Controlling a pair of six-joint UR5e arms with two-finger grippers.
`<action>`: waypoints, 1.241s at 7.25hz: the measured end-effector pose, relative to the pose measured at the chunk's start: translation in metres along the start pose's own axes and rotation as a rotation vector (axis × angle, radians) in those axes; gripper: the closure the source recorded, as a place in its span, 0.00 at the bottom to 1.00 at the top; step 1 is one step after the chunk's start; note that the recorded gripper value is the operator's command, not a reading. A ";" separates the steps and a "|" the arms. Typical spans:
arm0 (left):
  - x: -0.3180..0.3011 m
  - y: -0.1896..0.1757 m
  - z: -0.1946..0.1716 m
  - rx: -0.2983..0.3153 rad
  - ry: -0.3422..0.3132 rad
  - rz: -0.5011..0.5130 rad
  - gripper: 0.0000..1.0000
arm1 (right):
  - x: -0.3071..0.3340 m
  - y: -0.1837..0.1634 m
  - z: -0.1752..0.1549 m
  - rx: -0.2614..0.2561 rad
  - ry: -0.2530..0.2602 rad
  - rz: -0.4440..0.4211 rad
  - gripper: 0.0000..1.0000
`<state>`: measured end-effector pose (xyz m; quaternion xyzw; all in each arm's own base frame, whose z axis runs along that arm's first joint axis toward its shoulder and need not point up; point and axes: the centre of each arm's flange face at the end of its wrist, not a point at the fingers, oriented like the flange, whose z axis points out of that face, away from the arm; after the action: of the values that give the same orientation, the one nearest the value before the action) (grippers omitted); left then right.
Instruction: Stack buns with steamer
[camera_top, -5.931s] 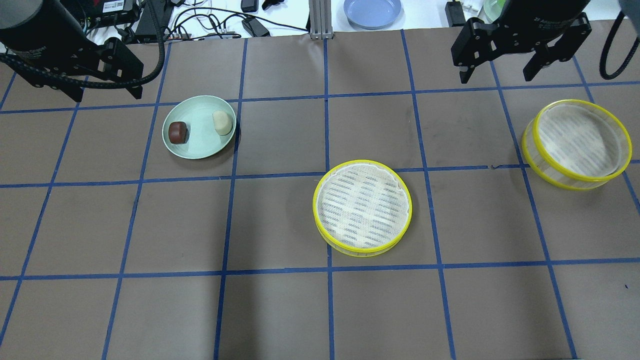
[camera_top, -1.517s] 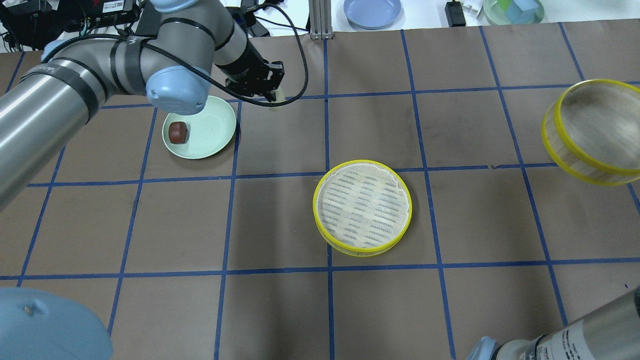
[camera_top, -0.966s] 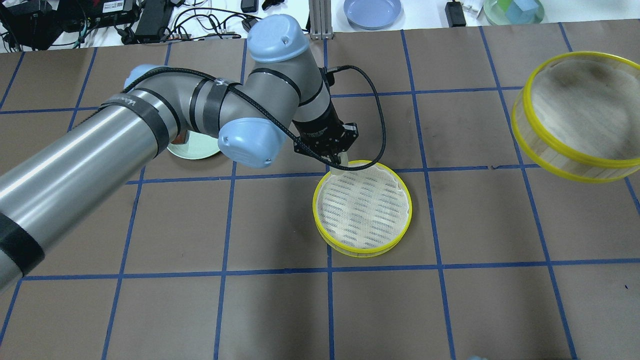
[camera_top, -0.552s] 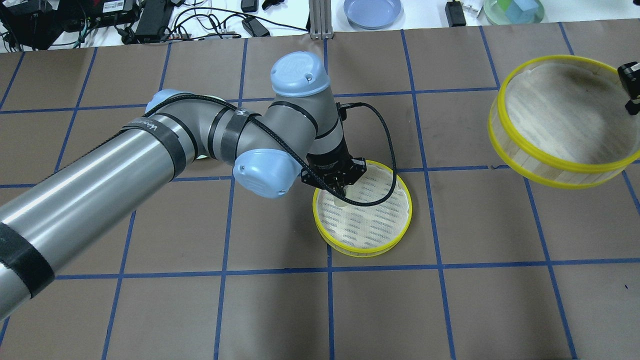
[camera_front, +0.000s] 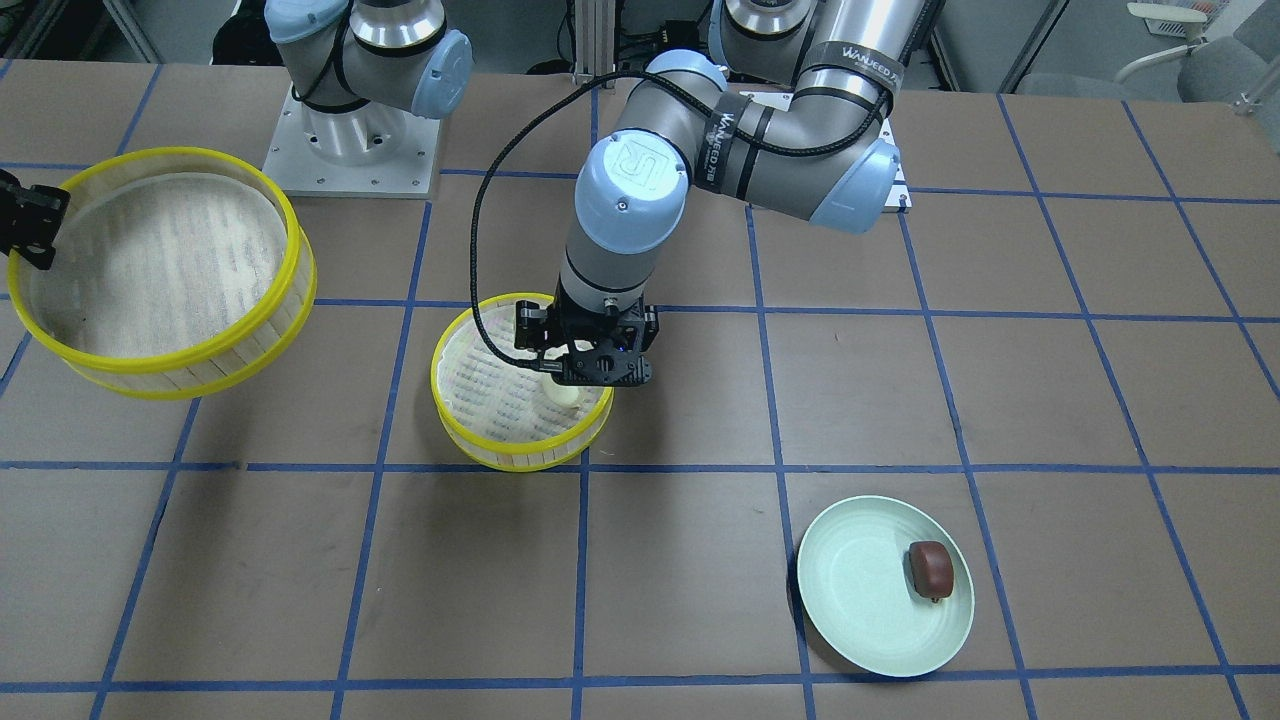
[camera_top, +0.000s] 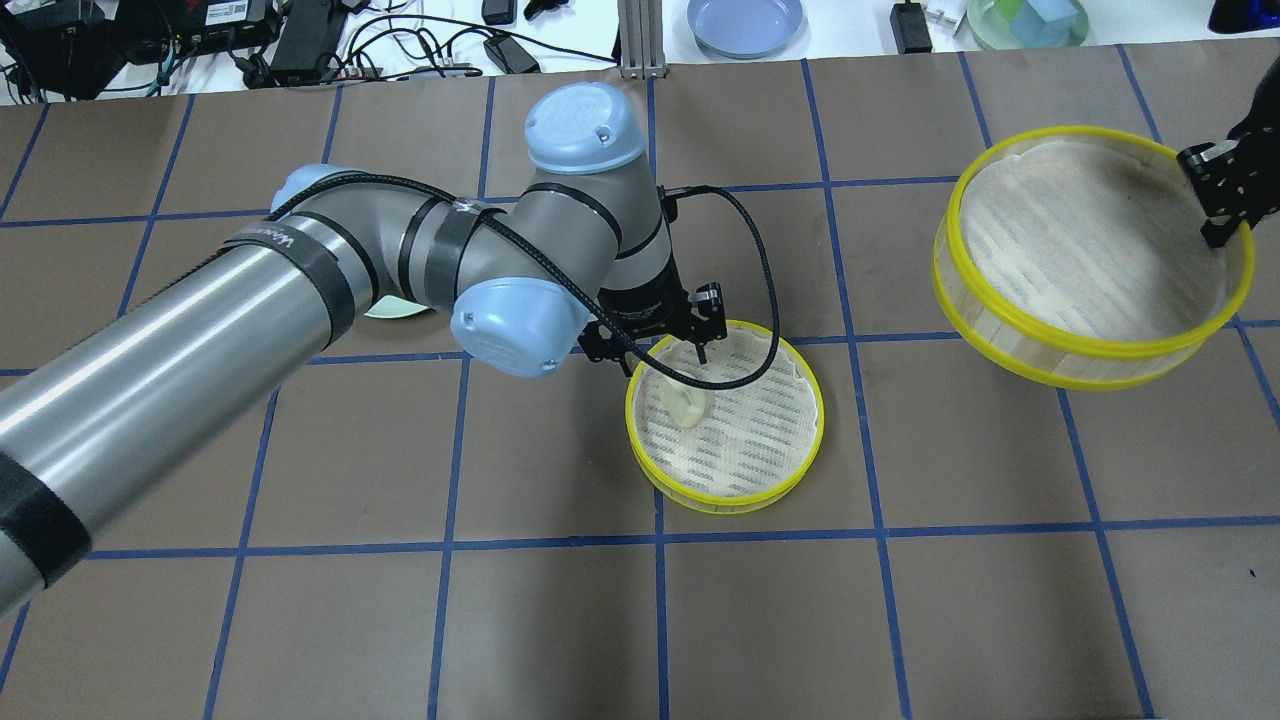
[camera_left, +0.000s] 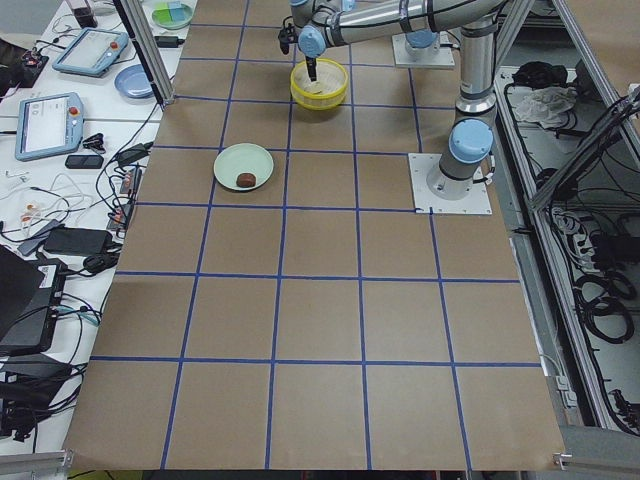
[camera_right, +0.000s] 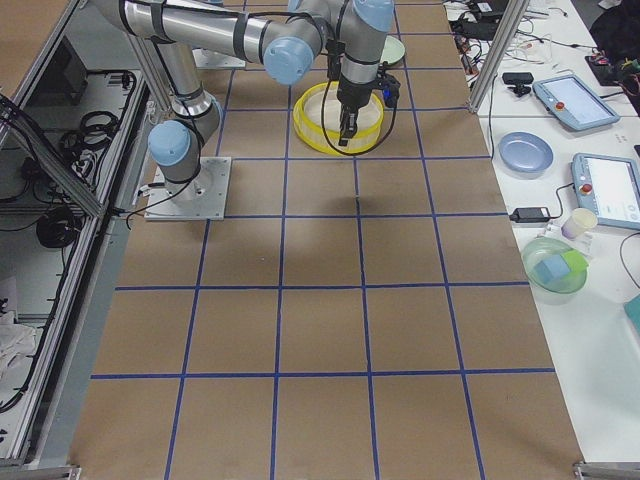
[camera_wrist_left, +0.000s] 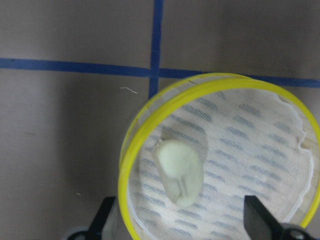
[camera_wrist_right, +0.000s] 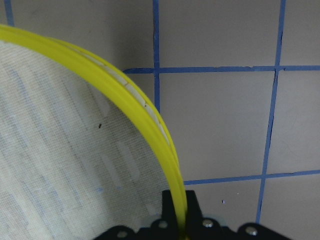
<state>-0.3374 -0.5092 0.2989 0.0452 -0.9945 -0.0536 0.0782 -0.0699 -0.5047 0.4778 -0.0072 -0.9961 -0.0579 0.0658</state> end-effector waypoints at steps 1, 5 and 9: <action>-0.041 -0.034 -0.022 0.023 -0.009 0.000 0.00 | -0.001 0.000 0.001 -0.001 -0.002 0.006 1.00; -0.218 -0.127 -0.077 0.154 -0.241 0.208 0.00 | -0.051 -0.018 0.038 -0.021 -0.044 -0.047 1.00; -0.285 -0.181 -0.026 0.223 -0.295 0.256 0.06 | -0.242 -0.022 0.101 0.007 -0.025 -0.110 1.00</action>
<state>-0.0384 -0.6627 0.2609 -0.0813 -0.9925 0.0610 -0.0676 0.1567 -0.5160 0.3436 0.0468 -0.9960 -0.0580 0.0500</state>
